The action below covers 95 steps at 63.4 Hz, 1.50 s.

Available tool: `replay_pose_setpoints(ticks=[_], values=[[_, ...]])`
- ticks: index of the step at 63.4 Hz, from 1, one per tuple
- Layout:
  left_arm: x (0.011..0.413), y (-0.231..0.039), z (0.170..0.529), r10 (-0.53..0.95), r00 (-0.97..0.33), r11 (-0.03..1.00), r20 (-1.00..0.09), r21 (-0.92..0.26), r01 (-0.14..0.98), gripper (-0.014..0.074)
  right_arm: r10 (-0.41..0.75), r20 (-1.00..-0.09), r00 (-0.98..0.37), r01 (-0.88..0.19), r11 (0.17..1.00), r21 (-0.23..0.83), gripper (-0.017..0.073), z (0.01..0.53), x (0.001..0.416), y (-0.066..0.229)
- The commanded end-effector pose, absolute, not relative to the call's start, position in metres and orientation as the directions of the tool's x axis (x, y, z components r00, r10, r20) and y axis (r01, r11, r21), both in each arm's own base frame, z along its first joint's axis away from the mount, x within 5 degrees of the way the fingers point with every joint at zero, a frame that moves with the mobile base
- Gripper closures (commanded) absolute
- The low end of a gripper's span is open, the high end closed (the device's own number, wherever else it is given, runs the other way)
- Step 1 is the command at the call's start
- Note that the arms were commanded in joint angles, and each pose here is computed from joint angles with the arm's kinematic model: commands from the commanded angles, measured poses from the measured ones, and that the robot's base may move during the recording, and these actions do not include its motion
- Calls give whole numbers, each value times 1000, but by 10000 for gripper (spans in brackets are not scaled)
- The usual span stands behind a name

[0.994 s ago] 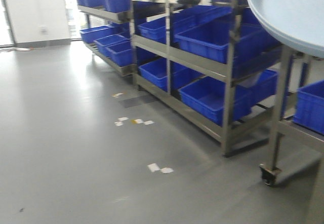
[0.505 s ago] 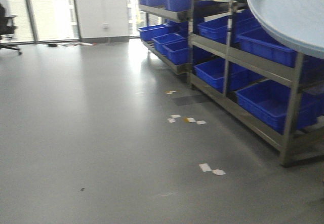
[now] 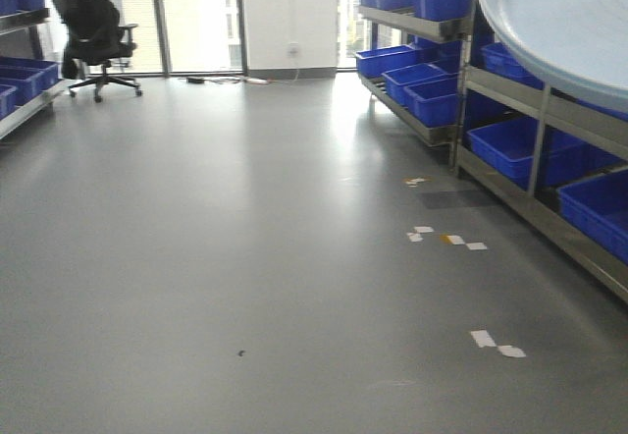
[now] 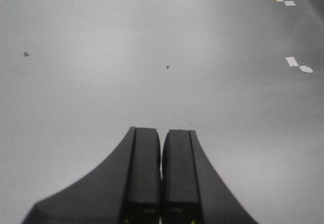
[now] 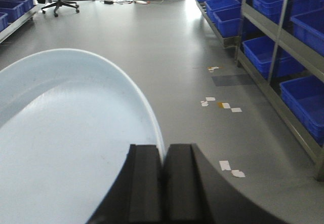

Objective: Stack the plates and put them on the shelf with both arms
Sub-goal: 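Drive across the room toward the shelves of blue bins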

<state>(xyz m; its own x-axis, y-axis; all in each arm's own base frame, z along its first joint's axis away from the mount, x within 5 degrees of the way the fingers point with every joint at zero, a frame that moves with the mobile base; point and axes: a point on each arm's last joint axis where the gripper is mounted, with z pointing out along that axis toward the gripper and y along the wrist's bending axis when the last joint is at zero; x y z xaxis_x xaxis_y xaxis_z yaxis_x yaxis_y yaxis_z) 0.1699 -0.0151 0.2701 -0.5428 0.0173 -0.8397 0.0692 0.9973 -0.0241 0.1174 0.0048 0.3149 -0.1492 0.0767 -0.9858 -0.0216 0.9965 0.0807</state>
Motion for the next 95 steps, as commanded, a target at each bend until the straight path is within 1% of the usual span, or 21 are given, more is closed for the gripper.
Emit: replay_pose_setpoints(ticks=[1, 95], values=[[174, -16, 285, 3, -455, 997, -891, -34, 74, 508, 75, -997, -12, -47, 996, 75, 531, 335, 117, 6], [174, -16, 285, 3, -455, 997, -891, -34, 74, 508, 74, -997, -14, -47, 996, 75, 531, 334, 117, 6]])
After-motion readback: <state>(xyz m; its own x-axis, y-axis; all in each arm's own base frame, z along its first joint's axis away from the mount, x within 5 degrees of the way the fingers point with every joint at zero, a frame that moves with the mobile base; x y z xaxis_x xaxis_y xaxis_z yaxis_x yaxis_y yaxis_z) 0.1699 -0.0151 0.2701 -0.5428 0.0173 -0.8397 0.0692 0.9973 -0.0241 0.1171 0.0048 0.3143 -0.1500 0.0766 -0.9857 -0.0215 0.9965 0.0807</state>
